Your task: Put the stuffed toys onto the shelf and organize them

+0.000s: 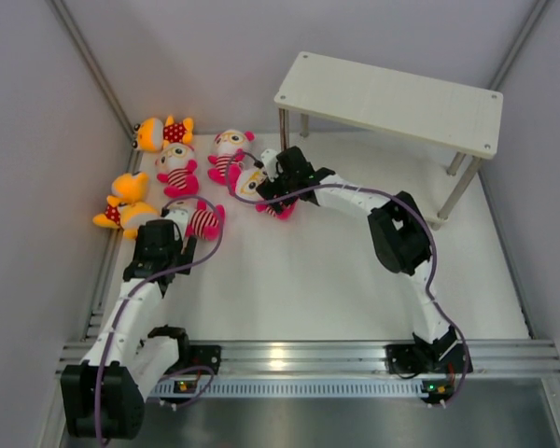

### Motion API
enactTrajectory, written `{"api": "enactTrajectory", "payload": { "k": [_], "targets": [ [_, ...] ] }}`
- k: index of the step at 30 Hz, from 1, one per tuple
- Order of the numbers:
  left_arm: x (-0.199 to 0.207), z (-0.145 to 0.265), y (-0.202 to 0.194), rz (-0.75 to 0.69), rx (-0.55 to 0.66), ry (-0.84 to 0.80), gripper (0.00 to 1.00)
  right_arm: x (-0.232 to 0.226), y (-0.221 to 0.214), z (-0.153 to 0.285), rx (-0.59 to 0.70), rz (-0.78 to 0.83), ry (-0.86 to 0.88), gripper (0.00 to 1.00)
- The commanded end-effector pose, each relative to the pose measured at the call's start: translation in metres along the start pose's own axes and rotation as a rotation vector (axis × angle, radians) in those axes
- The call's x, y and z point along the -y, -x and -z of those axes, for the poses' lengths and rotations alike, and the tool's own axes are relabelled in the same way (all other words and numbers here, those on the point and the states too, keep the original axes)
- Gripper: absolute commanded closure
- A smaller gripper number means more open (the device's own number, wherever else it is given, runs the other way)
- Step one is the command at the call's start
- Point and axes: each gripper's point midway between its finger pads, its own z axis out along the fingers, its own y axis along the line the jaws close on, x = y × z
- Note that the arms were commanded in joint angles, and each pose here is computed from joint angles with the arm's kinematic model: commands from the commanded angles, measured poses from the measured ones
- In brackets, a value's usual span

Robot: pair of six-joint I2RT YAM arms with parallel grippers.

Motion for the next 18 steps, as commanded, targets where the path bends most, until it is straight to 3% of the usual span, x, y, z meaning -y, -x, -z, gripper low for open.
{"api": "enactTrajectory", "payload": {
  "k": [1,5,7,8,9,10,12,13,18],
  "targets": [
    [0.0,-0.003,0.004,0.017,0.02,0.008,0.01,0.006,0.001,0.016,-0.049,0.003,-0.059,0.22],
    [-0.001,-0.003,0.004,0.019,0.02,0.013,0.01,0.007,0.002,0.018,-0.059,0.034,-0.06,0.38],
    [-0.002,-0.003,0.004,0.02,0.022,0.015,0.01,-0.007,-0.017,0.014,-0.147,0.065,0.007,0.45],
    [-0.002,-0.003,0.004,0.022,0.022,0.018,0.01,-0.015,-0.014,0.017,-0.162,0.073,0.046,0.53],
    [-0.002,-0.003,0.004,0.022,0.021,0.02,0.01,-0.018,-0.011,0.017,-0.151,0.072,0.062,0.53],
    [-0.003,-0.002,0.005,0.024,0.023,0.02,0.01,-0.022,-0.006,0.019,-0.137,0.072,0.076,0.64],
    [-0.002,-0.003,0.004,0.023,0.02,0.018,0.01,-0.024,-0.009,0.022,-0.123,0.073,0.081,0.77],
    [-0.002,-0.003,0.003,0.02,0.018,0.016,0.01,-0.021,0.002,0.025,-0.086,0.079,0.069,1.0],
    [-0.002,-0.003,0.004,0.019,0.019,0.017,0.01,-0.007,0.041,0.051,0.019,0.081,-0.009,1.0]
  ]
}}
